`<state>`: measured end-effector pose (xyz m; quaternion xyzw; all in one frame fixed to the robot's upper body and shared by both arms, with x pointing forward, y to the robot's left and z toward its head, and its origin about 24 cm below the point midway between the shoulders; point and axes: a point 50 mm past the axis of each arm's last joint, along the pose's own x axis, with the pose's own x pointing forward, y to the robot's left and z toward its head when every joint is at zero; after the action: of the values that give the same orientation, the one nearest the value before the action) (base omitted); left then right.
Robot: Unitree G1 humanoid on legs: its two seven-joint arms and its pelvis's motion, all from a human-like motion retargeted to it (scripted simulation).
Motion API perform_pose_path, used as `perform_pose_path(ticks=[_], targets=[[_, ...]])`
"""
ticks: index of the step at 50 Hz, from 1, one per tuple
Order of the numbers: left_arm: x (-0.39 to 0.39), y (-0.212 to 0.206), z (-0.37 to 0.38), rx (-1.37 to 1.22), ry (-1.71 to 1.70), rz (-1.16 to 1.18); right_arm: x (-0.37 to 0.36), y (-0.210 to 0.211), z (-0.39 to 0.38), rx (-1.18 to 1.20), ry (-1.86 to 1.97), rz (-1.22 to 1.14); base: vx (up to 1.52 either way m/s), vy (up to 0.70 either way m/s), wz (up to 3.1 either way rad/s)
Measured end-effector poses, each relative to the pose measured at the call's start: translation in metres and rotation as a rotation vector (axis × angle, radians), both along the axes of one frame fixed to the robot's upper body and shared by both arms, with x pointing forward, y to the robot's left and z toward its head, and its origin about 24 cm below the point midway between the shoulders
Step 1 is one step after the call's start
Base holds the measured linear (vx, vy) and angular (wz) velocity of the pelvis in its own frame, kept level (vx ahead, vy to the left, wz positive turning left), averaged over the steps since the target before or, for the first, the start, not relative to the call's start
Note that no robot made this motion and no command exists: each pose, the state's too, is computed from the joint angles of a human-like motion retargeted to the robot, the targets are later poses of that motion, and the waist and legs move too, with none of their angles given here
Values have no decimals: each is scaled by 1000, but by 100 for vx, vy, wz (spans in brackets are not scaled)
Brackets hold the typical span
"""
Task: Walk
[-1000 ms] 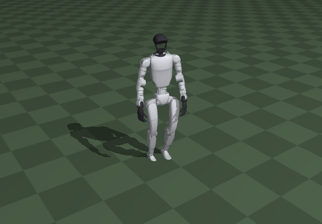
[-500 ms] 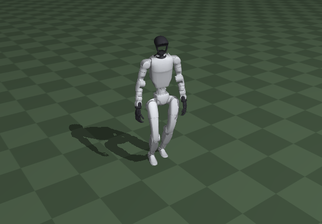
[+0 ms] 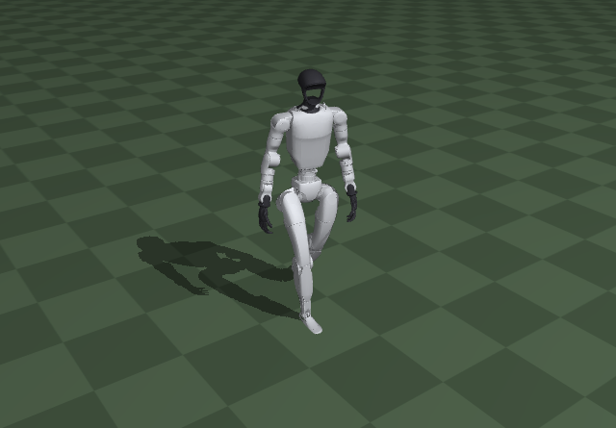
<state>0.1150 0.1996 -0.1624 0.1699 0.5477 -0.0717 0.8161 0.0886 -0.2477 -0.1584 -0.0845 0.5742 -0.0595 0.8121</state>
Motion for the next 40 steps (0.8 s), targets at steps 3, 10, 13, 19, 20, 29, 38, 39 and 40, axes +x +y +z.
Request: perform_pose_path(ticks=[3, 10, 13, 19, 20, 29, 38, 39, 40], targets=[[-11, -1, -3, -7, 32, 28, -7, -4, -1, -10, 19, -22, 46, -12, 1], [-28, -1, -8, -20, 85, 68, -10, -7, 0, -20, 4, -39, 45, -12, -11], [-20, 0, -6, -25, 67, 66, -1, -9, 3, -30, -24, -22, 46, -10, -1], [18, 5, 7, -33, -53, 63, 28, -6, 12, -38, -103, 69, 47, -9, 1], [25, 6, 10, -34, -80, 67, 34, -4, 13, -37, -118, 87, 49, -8, -8], [61, 15, 29, -36, -254, 153, 80, 15, 29, -15, -268, 192, 50, -2, -3], [30, 19, 15, -14, -162, 196, 74, 23, 24, -24, -250, 201, 58, 9, 32], [22, 19, 12, -13, -135, 212, 67, 23, 20, -22, -225, 190, 69, 7, 29], [13, 20, 9, -12, -107, 230, 60, 23, 16, -18, -198, 178, 70, 6, 33]])
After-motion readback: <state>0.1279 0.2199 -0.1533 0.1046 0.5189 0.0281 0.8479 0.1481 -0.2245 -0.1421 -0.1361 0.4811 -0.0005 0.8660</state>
